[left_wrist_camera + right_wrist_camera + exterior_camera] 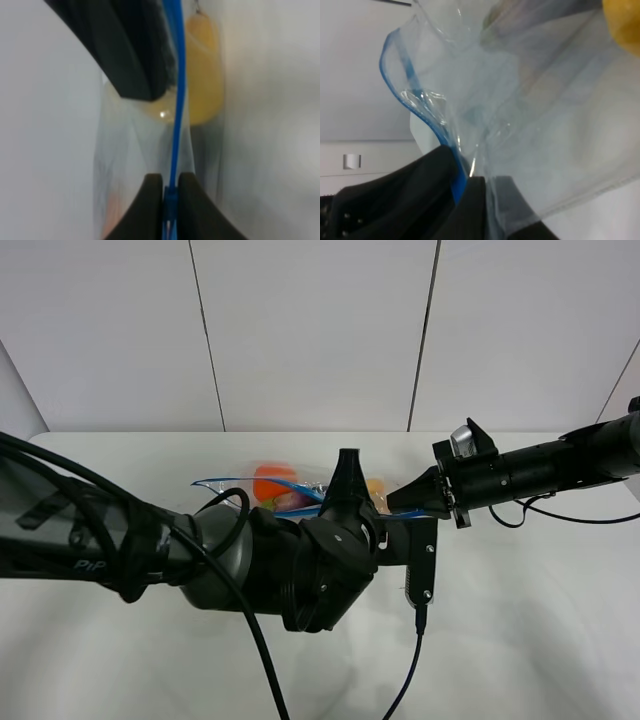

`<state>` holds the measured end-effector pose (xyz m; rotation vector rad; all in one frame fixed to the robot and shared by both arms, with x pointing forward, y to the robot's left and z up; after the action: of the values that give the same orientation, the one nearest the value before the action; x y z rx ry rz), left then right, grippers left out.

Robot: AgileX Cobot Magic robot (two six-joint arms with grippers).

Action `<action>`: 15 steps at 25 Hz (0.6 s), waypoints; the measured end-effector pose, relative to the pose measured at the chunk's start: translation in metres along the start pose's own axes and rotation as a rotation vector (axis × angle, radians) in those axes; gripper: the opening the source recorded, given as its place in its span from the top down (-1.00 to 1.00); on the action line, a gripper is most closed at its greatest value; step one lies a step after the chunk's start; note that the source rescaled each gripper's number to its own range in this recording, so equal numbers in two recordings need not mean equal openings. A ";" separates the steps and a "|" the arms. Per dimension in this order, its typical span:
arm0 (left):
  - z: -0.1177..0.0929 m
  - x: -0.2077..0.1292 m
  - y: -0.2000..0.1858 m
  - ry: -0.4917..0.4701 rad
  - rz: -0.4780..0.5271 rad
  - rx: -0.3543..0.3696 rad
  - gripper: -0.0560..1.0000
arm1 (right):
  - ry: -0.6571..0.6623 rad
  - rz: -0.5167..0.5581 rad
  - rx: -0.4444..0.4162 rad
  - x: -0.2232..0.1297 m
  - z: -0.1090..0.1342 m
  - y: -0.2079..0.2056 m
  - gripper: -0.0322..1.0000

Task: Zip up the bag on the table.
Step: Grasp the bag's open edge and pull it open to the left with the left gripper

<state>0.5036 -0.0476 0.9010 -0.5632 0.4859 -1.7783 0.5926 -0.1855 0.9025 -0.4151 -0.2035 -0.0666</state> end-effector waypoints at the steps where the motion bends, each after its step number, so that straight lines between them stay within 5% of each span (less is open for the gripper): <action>1: 0.000 -0.001 0.000 0.006 0.006 0.001 0.89 | 0.000 0.000 0.000 0.000 0.000 0.000 0.94; 15: 0.003 -0.025 0.005 0.000 0.134 -0.019 0.89 | -0.009 0.019 -0.016 -0.003 -0.002 0.000 0.94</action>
<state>0.5147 -0.0252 0.8976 -0.5312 0.5291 -1.6477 0.5905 -0.1863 0.9001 -0.4332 -0.2076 -0.0476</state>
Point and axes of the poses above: a point on each arm's last joint axis where the gripper is mounted, y pointing out along that axis toward the gripper, z along the wrist's bending axis when the last joint is at zero, x = y × z, the point moved 4 cm from there along y, pointing out along that axis toward the gripper, and after that the axes turned 3 degrees about -y, right-handed, at the moved point
